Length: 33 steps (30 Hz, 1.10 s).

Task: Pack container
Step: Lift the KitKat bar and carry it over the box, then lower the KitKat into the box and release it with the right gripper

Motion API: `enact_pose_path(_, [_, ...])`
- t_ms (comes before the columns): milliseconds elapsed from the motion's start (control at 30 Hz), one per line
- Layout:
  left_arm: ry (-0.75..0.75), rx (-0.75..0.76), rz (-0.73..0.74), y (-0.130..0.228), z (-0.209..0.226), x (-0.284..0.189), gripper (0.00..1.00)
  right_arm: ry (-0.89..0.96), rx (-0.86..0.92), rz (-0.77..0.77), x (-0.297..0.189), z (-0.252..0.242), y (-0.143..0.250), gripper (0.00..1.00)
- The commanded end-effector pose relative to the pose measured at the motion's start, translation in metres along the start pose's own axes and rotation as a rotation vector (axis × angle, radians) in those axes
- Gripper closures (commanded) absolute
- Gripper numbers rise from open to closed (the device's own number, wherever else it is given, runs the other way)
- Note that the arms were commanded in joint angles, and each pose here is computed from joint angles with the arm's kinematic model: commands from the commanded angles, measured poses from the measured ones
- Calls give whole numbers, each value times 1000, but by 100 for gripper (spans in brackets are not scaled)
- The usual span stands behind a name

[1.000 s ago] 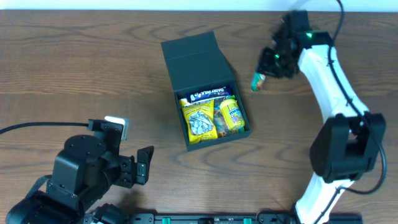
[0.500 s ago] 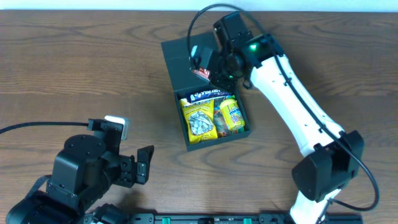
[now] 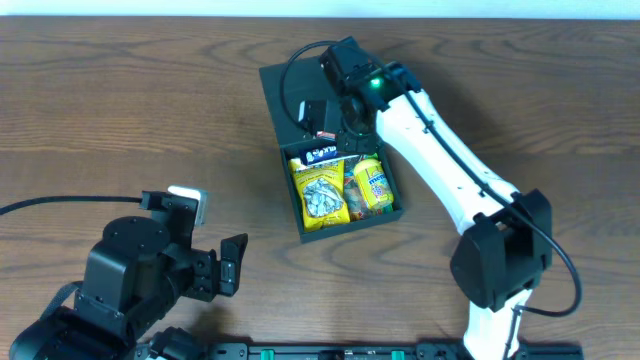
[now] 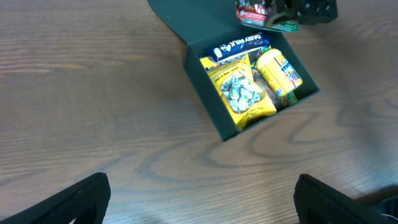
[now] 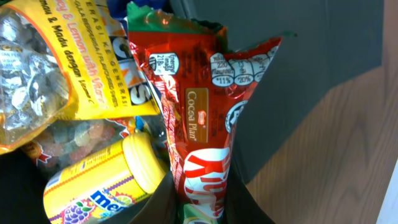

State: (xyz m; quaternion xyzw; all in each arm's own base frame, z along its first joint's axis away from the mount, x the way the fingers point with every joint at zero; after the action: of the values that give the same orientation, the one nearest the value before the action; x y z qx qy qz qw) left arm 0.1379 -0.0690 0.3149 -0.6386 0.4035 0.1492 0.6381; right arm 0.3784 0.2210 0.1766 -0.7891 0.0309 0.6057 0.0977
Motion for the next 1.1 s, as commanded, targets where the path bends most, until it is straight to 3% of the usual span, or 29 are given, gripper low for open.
enact_pose_path(0, [-2,21,-25,-5,0,-6,5,-35,-58,-2,11,11,-9,99])
enact_pose_path(267, [-2,21,-24,-4,0,-6,5,-85,-92,20,29,27,-16,99])
enact_pose_path(300, [-2,21,-24,-4,0,-6,5,-85,-94,20,30,28,-16,92])
enact_pose_path(333, [-2,21,-24,-5,0,-6,5,-84,-93,20,31,28,-16,64])
enact_pose_path(367, [-2,21,-24,-4,0,-6,4,-84,-90,20,31,28,-16,1])
enact_pose_path(700, [-2,21,-25,-5,0,-6,5,139,55,117,29,-2,-10,1])
enact_pose_path(833, [-2,22,-24,-5,0,-6,5,130,55,102,29,-1,-12,1])
enact_pose_path(900, [-2,25,-25,-5,0,-6,5,80,55,56,31,4,-17,7])
enact_pose_path(933, [-3,25,-25,-5,0,-6,5,48,55,25,31,8,-21,18])
enact_pose_path(967, [-2,28,-25,-5,0,-6,5,24,55,-1,31,11,-25,37])
enact_pose_path(1000, [-3,28,-25,-5,0,-6,5,7,72,-26,31,13,-28,74])
enact_pose_path(1033, [-2,28,-25,-5,0,-6,5,6,114,-44,31,12,-31,94])
enact_pose_path(1067, [-3,28,-25,-5,0,-6,5,18,185,-59,31,9,-33,99])
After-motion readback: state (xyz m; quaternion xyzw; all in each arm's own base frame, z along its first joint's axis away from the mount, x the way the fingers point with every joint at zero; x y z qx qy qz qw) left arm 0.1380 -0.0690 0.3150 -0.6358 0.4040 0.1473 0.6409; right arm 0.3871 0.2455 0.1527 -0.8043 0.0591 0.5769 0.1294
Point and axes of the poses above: each gripper's point midway between its finger pads, its own x axis out along the fingers, its own z axis along the line the jaws close on, y = z × x, the point moved 5 cm from there along -x, back along the fingers, and after that the axes turned 5 degrees about x, right-handed, at the moved point
